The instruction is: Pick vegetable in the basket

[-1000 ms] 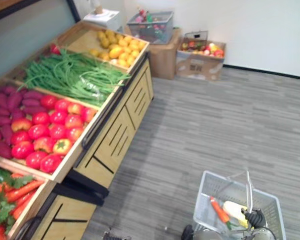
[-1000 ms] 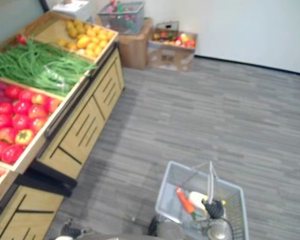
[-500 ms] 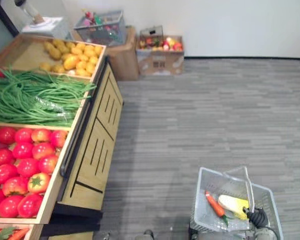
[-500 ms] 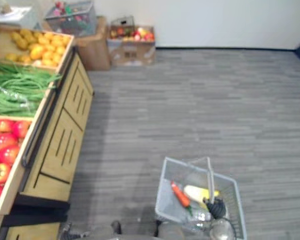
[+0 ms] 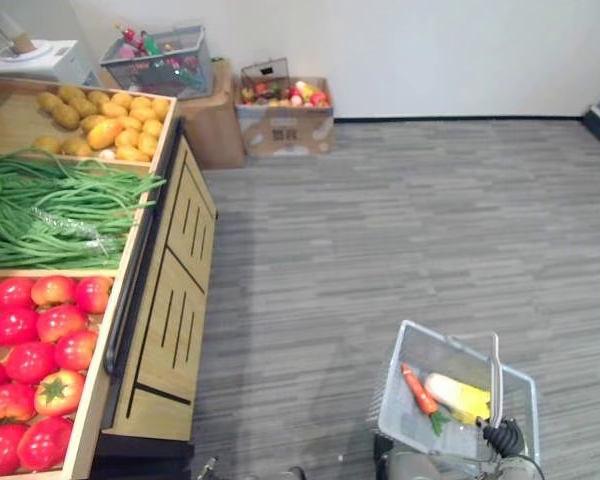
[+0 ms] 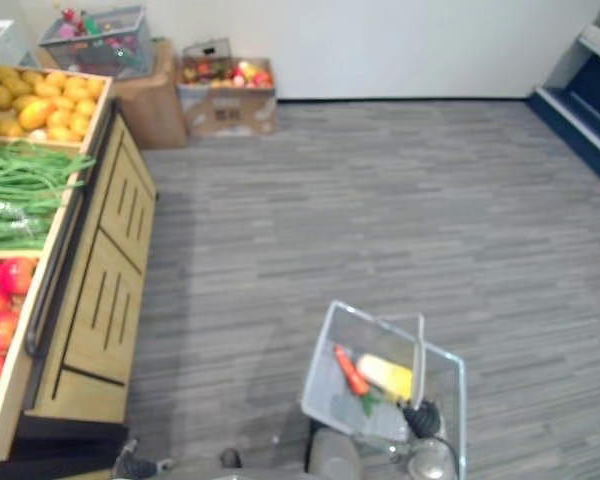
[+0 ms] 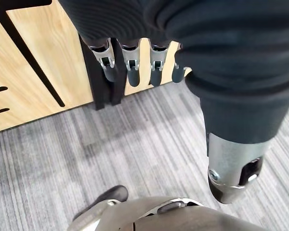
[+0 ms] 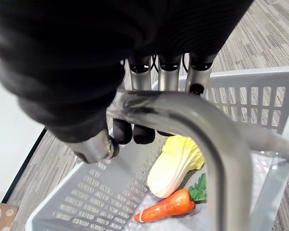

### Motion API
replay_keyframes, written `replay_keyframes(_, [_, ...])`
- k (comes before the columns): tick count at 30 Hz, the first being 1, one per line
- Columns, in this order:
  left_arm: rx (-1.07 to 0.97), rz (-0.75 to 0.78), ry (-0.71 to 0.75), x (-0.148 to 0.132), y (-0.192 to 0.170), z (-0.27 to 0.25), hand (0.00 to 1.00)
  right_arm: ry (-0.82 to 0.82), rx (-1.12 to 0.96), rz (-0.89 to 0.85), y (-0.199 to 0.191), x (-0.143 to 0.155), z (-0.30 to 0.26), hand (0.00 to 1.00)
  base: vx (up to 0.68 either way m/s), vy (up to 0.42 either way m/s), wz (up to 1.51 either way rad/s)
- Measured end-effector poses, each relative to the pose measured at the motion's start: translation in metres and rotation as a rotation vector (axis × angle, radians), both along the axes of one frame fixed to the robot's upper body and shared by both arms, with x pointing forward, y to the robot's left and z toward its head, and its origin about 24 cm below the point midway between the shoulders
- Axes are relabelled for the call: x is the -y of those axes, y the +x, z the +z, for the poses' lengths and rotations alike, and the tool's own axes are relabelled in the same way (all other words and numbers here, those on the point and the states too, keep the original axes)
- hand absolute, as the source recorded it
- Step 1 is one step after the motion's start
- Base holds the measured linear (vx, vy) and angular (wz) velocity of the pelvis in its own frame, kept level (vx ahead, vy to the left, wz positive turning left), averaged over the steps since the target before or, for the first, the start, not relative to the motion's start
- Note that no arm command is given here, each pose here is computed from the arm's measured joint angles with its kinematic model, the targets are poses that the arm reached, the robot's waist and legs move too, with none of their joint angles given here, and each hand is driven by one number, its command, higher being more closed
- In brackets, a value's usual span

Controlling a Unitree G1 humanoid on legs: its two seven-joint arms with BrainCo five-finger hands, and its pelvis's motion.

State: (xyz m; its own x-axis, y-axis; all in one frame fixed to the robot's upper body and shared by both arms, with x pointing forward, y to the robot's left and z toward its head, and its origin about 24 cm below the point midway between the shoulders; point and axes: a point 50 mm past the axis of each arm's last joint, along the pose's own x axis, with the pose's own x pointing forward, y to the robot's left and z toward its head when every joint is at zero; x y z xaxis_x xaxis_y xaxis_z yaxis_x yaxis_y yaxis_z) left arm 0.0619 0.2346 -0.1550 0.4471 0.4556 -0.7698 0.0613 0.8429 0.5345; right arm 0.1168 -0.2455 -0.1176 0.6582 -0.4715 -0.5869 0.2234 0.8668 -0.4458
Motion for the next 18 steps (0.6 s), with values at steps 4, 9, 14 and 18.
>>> replay_keyframes(4, [-0.011,0.035,-0.042,0.003,-0.005,-0.002,0.0,0.024,-0.049,-0.038,-0.012,0.0,-0.008,1.0,-0.01,-0.051,0.08])
replay_keyframes(9, [-0.028,0.142,-0.097,0.007,-0.02,-0.006,0.0,0.066,-0.104,-0.115,-0.032,0.0,-0.017,1.0,0.07,-0.054,0.11])
replay_keyframes(14, [-0.017,0.268,-0.129,0.008,-0.027,-0.008,0.0,0.133,-0.157,-0.229,-0.056,-0.004,-0.027,1.0,0.12,-0.02,-0.01])
replay_keyframes(18, [0.002,0.345,-0.148,0.009,-0.028,-0.008,0.0,0.171,-0.174,-0.284,-0.065,-0.01,-0.032,1.0,0.06,0.023,-0.02])
